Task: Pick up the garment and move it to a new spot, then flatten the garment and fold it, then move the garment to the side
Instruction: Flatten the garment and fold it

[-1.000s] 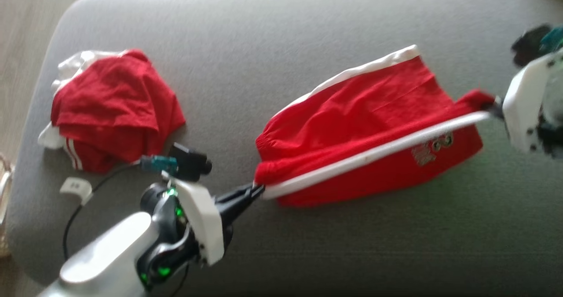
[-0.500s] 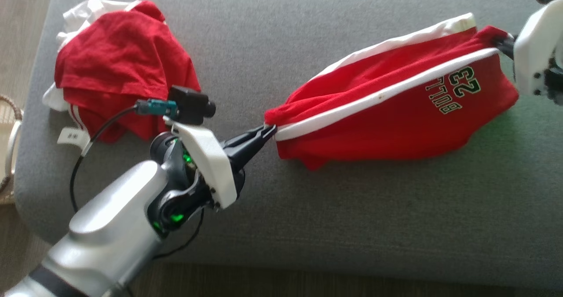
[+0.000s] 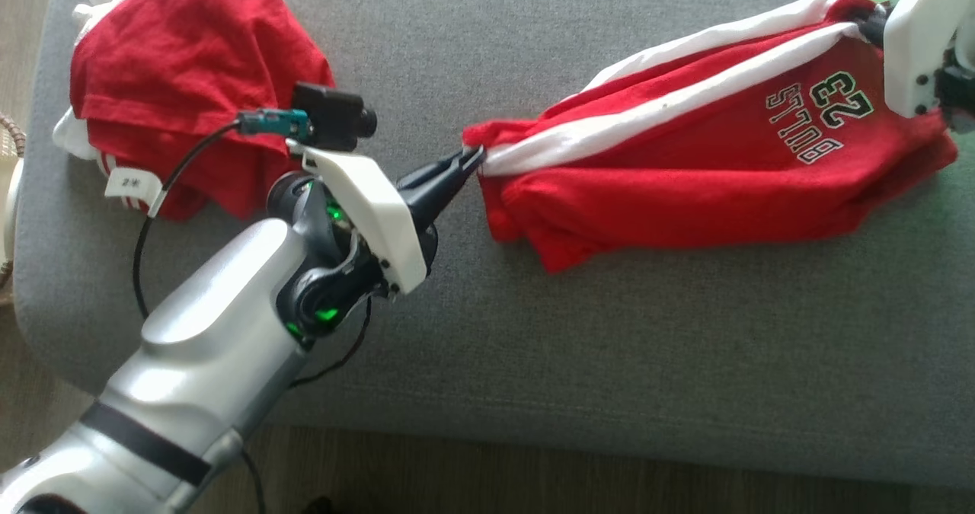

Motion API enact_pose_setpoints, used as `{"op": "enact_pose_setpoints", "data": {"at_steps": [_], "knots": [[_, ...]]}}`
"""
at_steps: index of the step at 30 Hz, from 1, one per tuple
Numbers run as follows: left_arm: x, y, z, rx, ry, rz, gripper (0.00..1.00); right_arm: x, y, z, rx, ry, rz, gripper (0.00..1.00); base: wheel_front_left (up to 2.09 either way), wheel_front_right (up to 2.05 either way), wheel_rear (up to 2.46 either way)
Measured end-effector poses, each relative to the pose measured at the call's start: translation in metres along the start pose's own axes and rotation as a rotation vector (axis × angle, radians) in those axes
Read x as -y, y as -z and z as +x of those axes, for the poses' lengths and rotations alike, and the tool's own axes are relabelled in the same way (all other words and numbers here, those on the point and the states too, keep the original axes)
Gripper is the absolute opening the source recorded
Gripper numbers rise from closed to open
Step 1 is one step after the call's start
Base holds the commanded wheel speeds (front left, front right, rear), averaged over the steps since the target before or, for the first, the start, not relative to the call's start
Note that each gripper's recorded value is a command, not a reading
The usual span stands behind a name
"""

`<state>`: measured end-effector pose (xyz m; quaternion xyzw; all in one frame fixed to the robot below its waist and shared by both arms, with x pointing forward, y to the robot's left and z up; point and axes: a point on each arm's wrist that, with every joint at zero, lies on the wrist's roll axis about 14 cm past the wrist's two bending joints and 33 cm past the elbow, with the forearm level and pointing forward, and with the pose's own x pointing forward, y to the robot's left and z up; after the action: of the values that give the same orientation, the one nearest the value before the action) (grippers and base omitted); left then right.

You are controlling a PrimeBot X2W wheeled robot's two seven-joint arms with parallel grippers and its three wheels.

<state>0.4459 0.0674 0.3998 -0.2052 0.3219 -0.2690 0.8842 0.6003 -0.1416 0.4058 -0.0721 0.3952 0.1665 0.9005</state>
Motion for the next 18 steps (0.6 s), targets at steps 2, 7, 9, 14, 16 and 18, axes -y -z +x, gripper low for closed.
{"op": "enact_pose_setpoints", "data": {"at_steps": [2,7,9,14,16,18], "knots": [[-0.004,-0.004,0.004,0.022,-0.010,-0.006,0.97,0.000,0.003,0.005,-0.006,-0.001,0.003,0.00,0.00,0.00,0.00],[-0.008,-0.008,0.010,0.040,-0.025,-0.007,1.00,0.004,-0.001,0.011,0.014,0.008,0.011,0.00,0.00,0.00,0.00],[-0.011,-0.009,0.011,0.054,-0.034,-0.011,1.00,0.006,-0.003,0.012,0.031,0.014,0.017,0.00,0.00,0.00,0.00],[-0.017,-0.017,0.014,0.104,-0.057,-0.023,1.00,0.010,-0.004,0.017,0.053,0.022,0.033,0.23,0.00,0.00,0.00],[-0.020,-0.025,0.016,0.134,-0.064,-0.021,1.00,0.012,-0.005,0.019,0.070,0.027,0.040,1.00,0.00,0.00,0.00],[-0.023,-0.030,0.017,0.155,-0.078,-0.014,1.00,0.015,-0.006,0.022,0.078,0.037,0.052,1.00,0.00,0.00,0.00]]}}
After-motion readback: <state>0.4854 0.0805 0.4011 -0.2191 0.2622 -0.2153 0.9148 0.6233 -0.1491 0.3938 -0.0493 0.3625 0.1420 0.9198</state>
